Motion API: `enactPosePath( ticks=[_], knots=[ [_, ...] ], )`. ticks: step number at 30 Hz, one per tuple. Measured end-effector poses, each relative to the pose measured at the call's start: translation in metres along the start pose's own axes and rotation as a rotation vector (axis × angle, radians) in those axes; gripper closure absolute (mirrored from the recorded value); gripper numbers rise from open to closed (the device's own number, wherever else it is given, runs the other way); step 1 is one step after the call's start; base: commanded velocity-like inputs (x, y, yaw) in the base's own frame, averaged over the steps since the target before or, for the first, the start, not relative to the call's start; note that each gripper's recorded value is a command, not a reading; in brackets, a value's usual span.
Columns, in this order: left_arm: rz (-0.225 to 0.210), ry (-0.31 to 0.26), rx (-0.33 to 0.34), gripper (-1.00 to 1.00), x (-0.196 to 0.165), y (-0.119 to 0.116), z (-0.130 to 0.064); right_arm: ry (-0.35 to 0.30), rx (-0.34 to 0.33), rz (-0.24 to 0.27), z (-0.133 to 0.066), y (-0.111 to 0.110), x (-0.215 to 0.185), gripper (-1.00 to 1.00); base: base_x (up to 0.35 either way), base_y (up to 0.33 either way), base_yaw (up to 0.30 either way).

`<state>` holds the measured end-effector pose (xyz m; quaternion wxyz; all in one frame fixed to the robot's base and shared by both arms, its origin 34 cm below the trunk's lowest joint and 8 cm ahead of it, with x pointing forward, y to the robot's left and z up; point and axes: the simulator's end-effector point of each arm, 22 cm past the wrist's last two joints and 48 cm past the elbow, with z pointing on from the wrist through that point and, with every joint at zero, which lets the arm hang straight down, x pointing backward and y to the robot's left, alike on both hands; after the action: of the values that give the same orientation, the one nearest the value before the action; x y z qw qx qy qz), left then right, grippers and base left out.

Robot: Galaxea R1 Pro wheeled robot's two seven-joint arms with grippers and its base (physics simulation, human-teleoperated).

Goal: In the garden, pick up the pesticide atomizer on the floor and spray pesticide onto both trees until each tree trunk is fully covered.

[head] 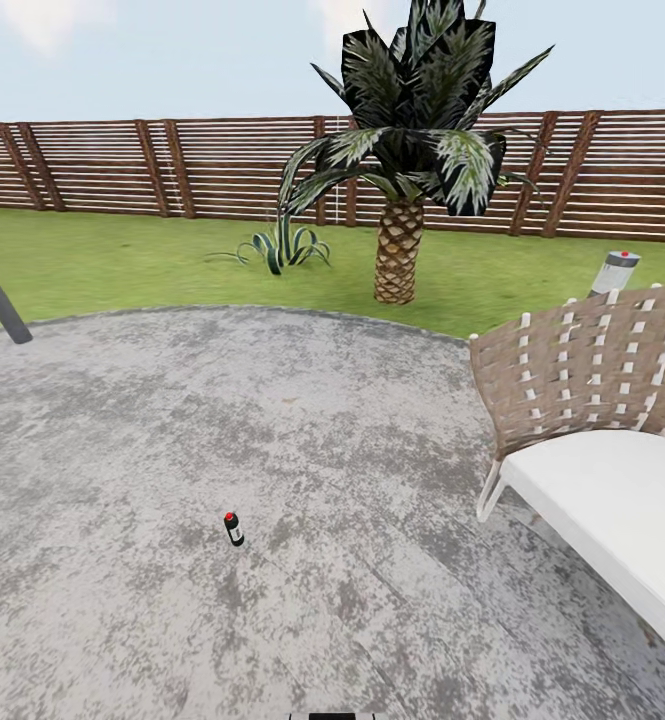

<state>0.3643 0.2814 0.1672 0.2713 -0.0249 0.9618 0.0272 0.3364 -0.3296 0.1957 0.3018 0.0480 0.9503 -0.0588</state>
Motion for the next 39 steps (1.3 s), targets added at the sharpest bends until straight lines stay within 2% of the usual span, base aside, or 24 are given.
enactPosePath(
  ticks=[1, 4, 8, 12, 16, 22, 24, 30, 39],
  knots=[
    [0.001, -0.005, -0.002, -1.00, -0.004, 0.001, 0.001, 0.008, 0.001, -0.004, 0.000, -0.001, 0.004, -1.00, 0.000, 0.000, 0.000],
    [0.000, -0.057, -0.003, -1.00, -0.042, 0.001, 0.011, -0.026, -0.005, -0.010, 0.003, -0.001, -0.014, -1.00, 0.000, 0.000, 0.000],
    [0.002, -0.130, -0.007, -1.00, -0.112, 0.006, 0.027, -0.125, -0.011, -0.029, 0.009, 0.002, -0.067, -1.00, 0.000, 0.000, 0.000],
    [0.004, -0.117, -0.014, -1.00, -0.159, 0.014, 0.039, -0.216, -0.015, -0.072, 0.014, 0.007, -0.129, -1.00, 0.000, 0.000, 0.000],
    [0.005, -0.109, -0.013, -1.00, -0.188, 0.014, 0.044, -0.227, -0.023, -0.098, 0.023, 0.018, -0.176, -1.00, 0.000, 0.000, 0.000],
    [0.005, -0.111, -0.013, -1.00, -0.200, 0.016, 0.045, -0.234, -0.089, -0.171, 0.031, 0.063, -0.231, -1.00, 0.000, 0.000, 0.000],
    [0.003, -0.110, -0.014, -1.00, -0.199, 0.017, 0.045, -0.242, -0.100, -0.184, 0.031, 0.071, -0.241, -1.00, 0.000, 0.000, 0.000],
    [0.003, -0.106, -0.026, -1.00, -0.196, 0.025, 0.044, -0.287, -0.113, -0.197, 0.025, 0.082, -0.268, -1.00, 0.000, 0.000, 0.000],
    [0.004, -0.107, -0.037, -1.00, -0.195, 0.031, 0.044, -0.300, -0.111, -0.198, 0.023, 0.082, -0.274, -1.00, 0.000, 0.000, 0.000]
  ],
)
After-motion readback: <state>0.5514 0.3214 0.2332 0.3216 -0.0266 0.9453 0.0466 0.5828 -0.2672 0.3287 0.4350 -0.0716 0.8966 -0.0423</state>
